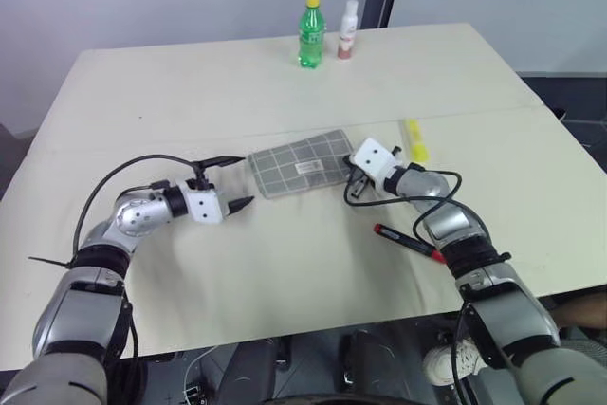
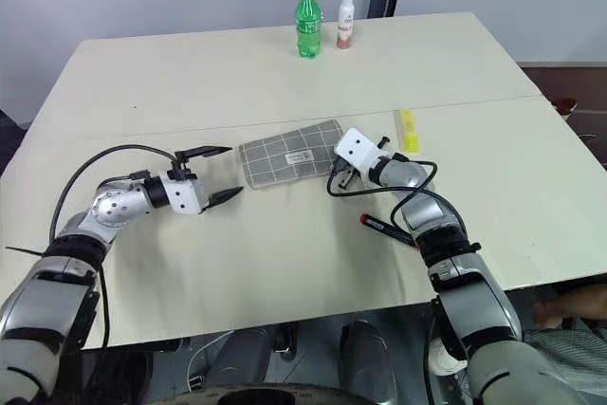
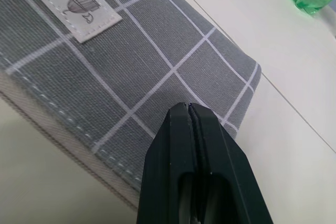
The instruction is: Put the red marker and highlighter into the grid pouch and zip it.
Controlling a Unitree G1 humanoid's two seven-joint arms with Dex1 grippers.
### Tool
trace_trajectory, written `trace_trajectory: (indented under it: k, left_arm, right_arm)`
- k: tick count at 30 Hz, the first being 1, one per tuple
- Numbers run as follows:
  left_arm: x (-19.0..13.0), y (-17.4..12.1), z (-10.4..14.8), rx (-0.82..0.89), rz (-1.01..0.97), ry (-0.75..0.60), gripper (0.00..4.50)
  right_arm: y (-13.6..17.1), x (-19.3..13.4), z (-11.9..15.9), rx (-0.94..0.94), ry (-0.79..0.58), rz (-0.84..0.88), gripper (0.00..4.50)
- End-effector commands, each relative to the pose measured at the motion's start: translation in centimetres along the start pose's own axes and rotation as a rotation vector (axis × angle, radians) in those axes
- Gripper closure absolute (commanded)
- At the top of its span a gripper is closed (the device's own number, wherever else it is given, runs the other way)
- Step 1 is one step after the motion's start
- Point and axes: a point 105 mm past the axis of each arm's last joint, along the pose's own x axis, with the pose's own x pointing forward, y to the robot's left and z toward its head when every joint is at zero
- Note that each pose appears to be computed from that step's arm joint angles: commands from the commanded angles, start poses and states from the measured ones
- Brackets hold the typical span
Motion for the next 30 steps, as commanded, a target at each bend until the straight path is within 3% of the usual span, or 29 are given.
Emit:
trace_trajectory:
  k: [1,6,7,10,16,19,22,26,29,30]
  left_arm:
    - [0.9,0.4,0.7,0.020,0.011,-0.035,0.00]
    - [2.5,-0.6,1.4,-0.009,-0.038,-0.071,0.00]
    - [2.6,-0.8,1.4,-0.010,-0.052,-0.073,0.25]
    - [2.6,-0.8,1.3,-0.036,-0.056,-0.066,1.31]
    - [2.4,-0.9,1.2,-0.059,-0.061,-0.069,4.46]
    - [2.3,-0.8,1.3,-0.077,-0.057,-0.075,4.46]
    - [2.3,-0.6,1.4,-0.090,-0.044,-0.083,4.50]
    - [2.1,0.1,1.7,-0.103,0.004,-0.095,4.50]
    - [2.1,0.1,1.9,-0.111,0.031,-0.101,4.50]
    - [2.1,0.1,2.0,-0.117,0.043,-0.099,4.50]
  right_arm:
    - [0.1,-0.2,0.5,-0.002,-0.021,0.008,4.44]
    - [0.0,-0.4,0.9,0.005,-0.035,0.006,4.44]
    - [0.0,-0.4,0.9,0.005,-0.035,0.006,4.48]
    - [0.1,-0.6,1.1,0.007,-0.039,0.007,4.50]
    - [-0.3,-0.9,1.3,0.012,-0.050,-0.004,4.50]
    - [-0.5,-1.0,1.9,0.080,-0.085,-0.002,4.50]
    - [-1.0,-1.5,2.6,0.141,-0.114,-0.002,3.63]
    - [-1.9,-3.5,4.2,0.266,-0.201,-0.031,1.61]
    - [-1.3,-5.6,4.1,0.330,-0.192,-0.011,0.03]
    - [-1.0,-6.2,4.0,0.341,-0.180,-0.004,0.03]
